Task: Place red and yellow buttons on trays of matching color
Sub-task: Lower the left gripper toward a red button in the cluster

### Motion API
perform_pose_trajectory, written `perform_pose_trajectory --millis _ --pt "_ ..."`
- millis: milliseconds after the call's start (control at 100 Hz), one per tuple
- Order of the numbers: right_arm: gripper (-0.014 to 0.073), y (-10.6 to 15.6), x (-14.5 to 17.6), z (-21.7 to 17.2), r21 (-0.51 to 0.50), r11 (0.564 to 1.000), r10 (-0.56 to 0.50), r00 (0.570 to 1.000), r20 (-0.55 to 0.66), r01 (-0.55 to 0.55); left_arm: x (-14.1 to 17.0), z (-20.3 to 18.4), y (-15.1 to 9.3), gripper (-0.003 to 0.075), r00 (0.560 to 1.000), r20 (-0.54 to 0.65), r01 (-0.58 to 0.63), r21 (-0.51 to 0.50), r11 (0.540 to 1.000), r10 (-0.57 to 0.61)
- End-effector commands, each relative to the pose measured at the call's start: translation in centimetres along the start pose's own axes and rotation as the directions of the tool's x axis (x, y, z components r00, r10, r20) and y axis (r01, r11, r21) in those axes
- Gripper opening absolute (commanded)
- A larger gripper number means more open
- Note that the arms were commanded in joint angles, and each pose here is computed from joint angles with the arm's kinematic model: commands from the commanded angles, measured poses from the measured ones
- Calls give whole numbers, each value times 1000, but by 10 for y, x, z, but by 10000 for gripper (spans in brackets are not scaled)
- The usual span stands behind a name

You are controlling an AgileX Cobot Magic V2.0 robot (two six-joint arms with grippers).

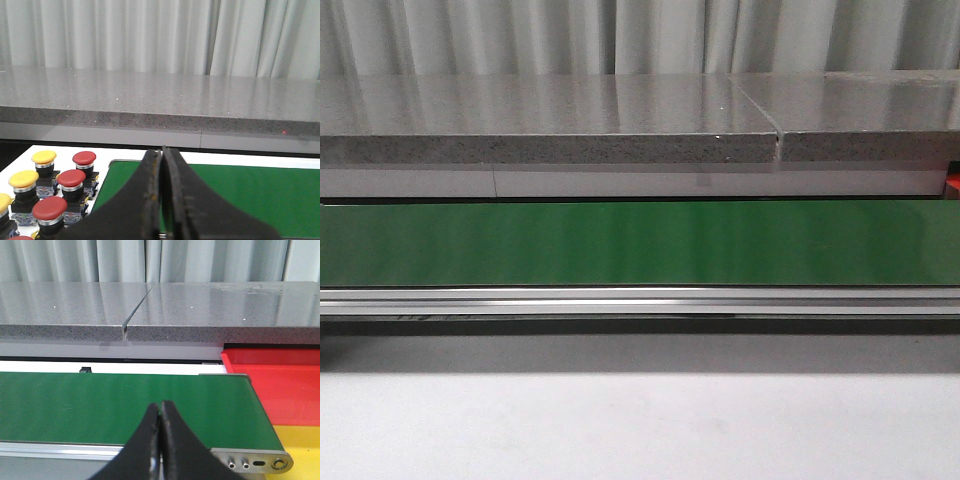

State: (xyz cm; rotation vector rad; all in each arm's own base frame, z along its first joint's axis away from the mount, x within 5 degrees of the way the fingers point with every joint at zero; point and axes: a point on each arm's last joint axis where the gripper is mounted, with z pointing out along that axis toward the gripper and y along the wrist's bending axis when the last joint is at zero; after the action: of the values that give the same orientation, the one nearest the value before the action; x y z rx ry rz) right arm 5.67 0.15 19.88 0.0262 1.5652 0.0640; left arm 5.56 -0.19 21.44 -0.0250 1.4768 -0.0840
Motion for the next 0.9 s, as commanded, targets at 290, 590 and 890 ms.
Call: perform_pose_trajectory --millis 290,590,890 --pt "-67 1 -13 -3 -3 1000 -13 993 114 14 6 -2 0 -19 998 65 10 17 1000 -11" --pt "-67 1 -13 -3 -3 1000 -13 993 114 14 -24 -2 -2 -19 1000 13 17 8 1000 -17" --pt "-67 1 -13 -3 -3 1000 -13 993 114 14 -94 7 -6 -19 985 -167 26 -14 1000 -28"
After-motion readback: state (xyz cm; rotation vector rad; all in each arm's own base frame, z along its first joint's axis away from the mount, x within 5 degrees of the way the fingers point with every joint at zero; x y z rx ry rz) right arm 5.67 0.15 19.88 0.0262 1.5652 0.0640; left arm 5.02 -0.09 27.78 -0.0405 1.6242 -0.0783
